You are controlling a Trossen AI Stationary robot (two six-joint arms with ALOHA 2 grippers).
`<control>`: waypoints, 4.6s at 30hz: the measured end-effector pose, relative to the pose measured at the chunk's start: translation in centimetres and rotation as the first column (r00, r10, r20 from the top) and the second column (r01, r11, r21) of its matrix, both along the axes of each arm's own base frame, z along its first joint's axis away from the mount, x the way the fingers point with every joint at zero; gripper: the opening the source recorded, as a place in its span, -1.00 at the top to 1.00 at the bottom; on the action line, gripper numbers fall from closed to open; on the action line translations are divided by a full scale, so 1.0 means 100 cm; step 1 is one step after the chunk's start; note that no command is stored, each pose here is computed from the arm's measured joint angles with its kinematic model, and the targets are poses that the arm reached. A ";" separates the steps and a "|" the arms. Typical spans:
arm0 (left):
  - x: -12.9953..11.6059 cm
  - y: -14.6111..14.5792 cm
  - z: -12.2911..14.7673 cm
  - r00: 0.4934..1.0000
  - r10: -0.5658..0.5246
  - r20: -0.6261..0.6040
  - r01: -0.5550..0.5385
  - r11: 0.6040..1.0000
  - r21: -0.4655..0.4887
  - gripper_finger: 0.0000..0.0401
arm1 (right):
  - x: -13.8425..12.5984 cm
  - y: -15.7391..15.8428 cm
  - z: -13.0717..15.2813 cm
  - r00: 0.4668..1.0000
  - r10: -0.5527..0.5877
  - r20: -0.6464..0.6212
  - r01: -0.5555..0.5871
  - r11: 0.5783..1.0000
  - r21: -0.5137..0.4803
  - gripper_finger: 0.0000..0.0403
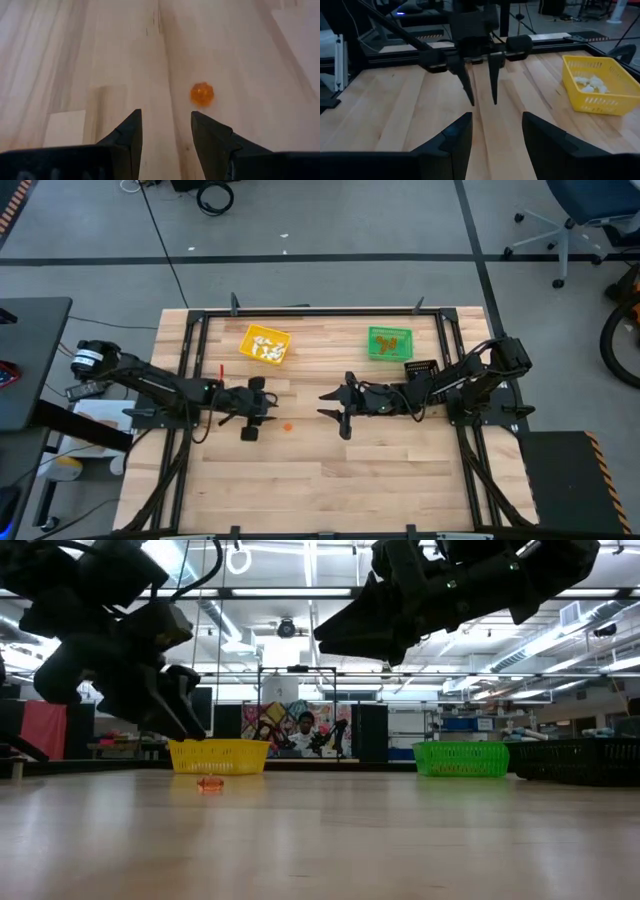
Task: Sort Halloween decoration
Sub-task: Put the orange pumpkin toy into the green bin
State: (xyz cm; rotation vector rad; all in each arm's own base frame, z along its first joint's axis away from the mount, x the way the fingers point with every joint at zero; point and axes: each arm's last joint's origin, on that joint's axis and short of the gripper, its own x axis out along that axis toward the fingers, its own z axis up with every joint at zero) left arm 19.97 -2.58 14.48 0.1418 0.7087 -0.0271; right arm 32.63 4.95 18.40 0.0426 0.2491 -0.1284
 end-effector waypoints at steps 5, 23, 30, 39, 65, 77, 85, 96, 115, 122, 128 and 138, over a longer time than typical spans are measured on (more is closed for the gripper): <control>0.002 -0.003 -0.002 1.000 0.005 0.004 -0.005 1.000 -0.023 0.29 | 0.000 0.000 0.000 1.000 -0.001 -0.001 0.001 1.000 -0.003 0.13; 0.030 -0.019 -0.039 0.995 -0.087 0.041 0.090 0.992 -0.086 0.29 | -0.002 0.003 -0.005 0.998 0.013 -0.061 -0.016 0.999 -0.036 0.13; 0.035 -0.020 -0.052 0.996 -0.081 0.048 0.085 0.992 -0.092 0.29 | -0.003 0.006 -0.006 0.998 0.023 -0.066 -0.026 0.999 -0.041 0.13; 0.036 -0.020 -0.057 0.996 -0.080 0.030 0.082 0.993 -0.088 0.31 | -0.003 0.006 -0.006 0.997 0.025 -0.071 -0.028 0.998 -0.050 0.13; 0.040 -0.015 -0.054 0.996 -0.060 0.068 0.063 0.997 -0.047 0.72 | -0.005 0.005 -0.009 0.994 -0.042 -0.101 0.033 0.995 -0.091 0.13; 0.050 0.000 -0.048 0.994 -0.031 0.104 0.031 0.999 0.008 0.72 | -0.012 0.009 -0.006 0.984 -0.107 -0.142 0.086 0.986 -0.144 0.13; 0.054 0.005 -0.043 0.987 -0.012 0.162 0.011 1.000 0.004 0.72 | -0.028 0.013 0.009 0.965 -0.199 -0.172 0.161 0.964 -0.211 0.13; 0.069 0.005 -0.029 0.972 -0.056 0.229 0.042 0.997 0.063 0.72 | -0.056 0.018 0.019 0.902 -0.373 -0.219 0.318 0.915 -0.249 0.13; 0.110 0.062 0.016 0.924 0.075 0.376 -0.134 0.982 0.134 0.72 | -0.084 0.016 0.023 0.788 -0.586 -0.188 0.552 0.808 -0.204 0.13; 0.124 0.091 0.036 0.910 0.104 0.401 -0.162 0.980 0.114 0.72 | -0.085 0.022 0.023 0.798 -0.574 -0.183 0.539 0.816 -0.206 0.13; 0.148 0.107 0.041 0.908 0.098 0.408 -0.151 0.983 0.100 0.72 | -0.091 0.025 0.022 0.794 -0.577 -0.191 0.544 0.815 -0.199 0.13; 0.207 0.142 0.053 0.918 0.129 0.375 -0.174 0.981 0.089 0.72 | -0.112 0.027 0.030 0.785 -0.585 -0.204 0.561 0.811 -0.167 0.13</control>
